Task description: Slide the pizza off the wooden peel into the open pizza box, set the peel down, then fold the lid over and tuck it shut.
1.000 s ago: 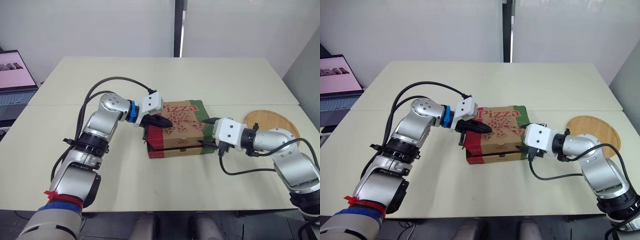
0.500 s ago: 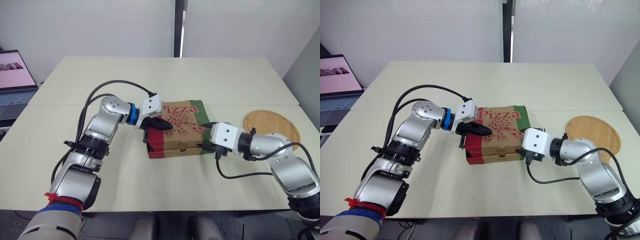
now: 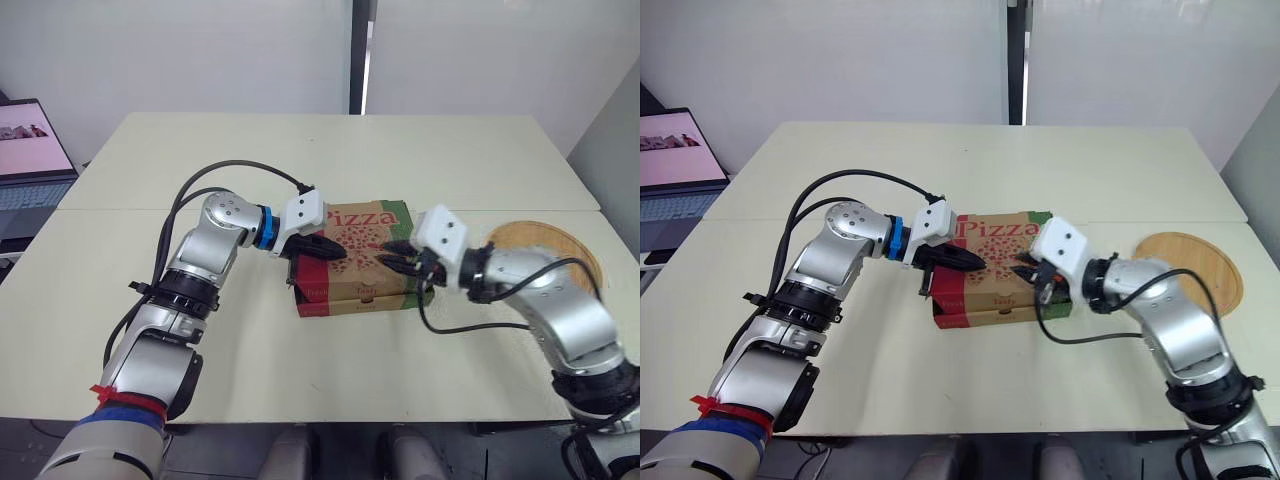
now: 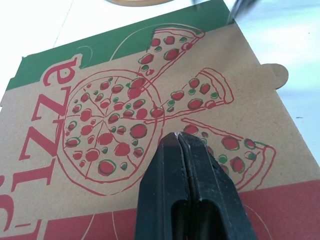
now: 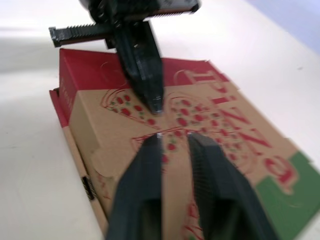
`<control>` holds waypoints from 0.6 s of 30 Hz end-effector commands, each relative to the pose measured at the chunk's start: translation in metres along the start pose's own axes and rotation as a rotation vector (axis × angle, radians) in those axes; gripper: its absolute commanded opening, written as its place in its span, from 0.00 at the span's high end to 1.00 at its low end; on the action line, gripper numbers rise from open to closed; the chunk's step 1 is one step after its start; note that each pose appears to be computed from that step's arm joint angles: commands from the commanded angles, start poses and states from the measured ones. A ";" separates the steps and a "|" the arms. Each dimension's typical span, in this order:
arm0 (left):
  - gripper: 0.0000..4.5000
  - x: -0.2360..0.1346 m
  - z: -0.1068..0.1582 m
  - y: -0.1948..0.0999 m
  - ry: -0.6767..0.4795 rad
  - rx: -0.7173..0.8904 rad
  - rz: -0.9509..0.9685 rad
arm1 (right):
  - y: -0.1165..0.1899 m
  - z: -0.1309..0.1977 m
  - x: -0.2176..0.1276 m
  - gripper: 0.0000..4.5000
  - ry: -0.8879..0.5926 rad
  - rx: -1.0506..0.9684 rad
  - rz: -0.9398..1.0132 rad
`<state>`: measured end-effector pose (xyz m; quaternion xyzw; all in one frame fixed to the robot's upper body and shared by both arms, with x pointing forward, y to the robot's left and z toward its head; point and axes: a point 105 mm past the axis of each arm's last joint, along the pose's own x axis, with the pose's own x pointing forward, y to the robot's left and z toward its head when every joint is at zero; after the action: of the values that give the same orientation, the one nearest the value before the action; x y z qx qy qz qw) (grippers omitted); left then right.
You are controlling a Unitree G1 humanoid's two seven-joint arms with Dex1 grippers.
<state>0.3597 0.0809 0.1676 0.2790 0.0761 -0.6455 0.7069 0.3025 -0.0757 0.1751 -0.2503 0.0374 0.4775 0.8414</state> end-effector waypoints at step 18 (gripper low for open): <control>1.00 -0.098 -0.030 -0.016 0.221 -0.090 0.029 | 0.016 0.003 0.018 0.99 -0.002 -0.075 0.081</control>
<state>0.3429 0.1784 0.1861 0.2928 0.1684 -0.5892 0.7340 0.3010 -0.0565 0.1609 -0.2704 0.0409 0.5062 0.8179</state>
